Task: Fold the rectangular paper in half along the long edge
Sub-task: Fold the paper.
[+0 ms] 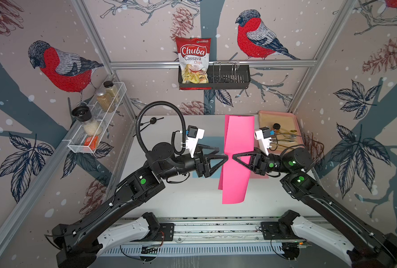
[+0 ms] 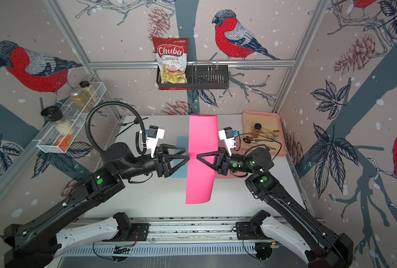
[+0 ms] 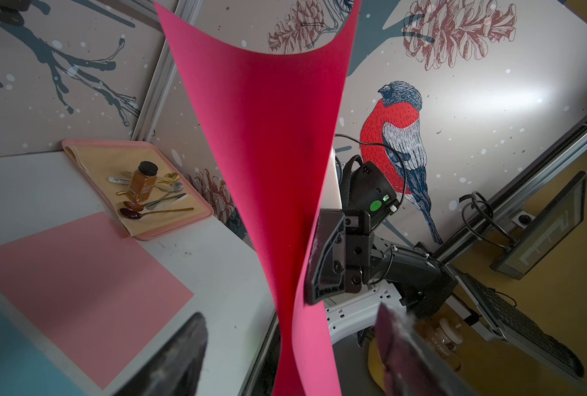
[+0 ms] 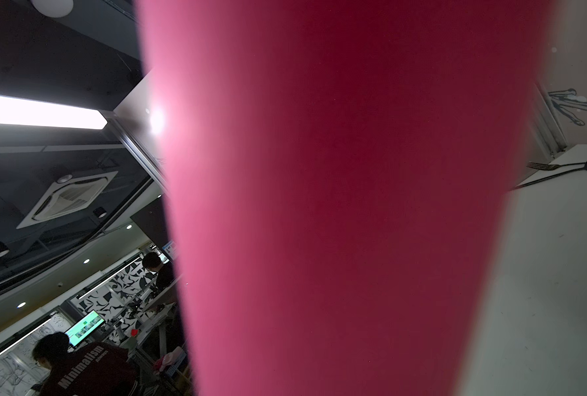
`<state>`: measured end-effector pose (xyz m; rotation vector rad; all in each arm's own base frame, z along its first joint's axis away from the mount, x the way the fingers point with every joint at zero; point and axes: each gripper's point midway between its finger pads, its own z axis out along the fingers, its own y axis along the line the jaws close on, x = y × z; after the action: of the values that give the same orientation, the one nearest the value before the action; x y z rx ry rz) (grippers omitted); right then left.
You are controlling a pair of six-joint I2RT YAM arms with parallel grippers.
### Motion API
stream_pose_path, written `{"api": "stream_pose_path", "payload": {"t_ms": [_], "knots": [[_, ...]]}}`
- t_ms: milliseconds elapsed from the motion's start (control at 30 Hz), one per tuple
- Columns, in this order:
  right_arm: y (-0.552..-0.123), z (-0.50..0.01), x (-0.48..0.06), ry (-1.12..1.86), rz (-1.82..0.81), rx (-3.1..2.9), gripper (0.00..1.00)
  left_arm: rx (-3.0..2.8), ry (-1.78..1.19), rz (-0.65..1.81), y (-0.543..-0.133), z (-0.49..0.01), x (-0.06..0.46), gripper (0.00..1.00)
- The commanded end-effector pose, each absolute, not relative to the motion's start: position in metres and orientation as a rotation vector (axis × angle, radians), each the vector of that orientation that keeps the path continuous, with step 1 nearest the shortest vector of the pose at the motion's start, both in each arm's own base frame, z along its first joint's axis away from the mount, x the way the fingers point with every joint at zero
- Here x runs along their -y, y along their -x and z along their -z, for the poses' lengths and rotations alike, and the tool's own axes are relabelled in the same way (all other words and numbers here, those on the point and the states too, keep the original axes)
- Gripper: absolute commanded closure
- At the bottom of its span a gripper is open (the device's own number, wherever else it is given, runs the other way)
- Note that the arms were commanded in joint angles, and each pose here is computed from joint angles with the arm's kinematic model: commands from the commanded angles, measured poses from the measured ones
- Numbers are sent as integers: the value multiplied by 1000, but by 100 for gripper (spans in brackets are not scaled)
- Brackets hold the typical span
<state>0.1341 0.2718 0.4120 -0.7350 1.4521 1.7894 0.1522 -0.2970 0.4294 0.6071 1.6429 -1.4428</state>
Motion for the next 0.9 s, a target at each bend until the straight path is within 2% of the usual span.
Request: {"api": "stream_pose_path", "payload": {"t_ms": [0,533,633,867], "knots": [[-131,-417,-271,753,-1781,-1424,84,-1620,-602,1405,-156,-432,294,1],[-128,-419,-276,761,-1789,-1422,83,-1615,-639,1468,-155,-422,310,2],[-129,-416,-278,760,-1793,-1428,83,-1615,-648,1475,-155,-421,312,14],[-126,-417,-278,767,-1797,-1424,83,-1626,-668,1498,-154,-417,317,66]]}}
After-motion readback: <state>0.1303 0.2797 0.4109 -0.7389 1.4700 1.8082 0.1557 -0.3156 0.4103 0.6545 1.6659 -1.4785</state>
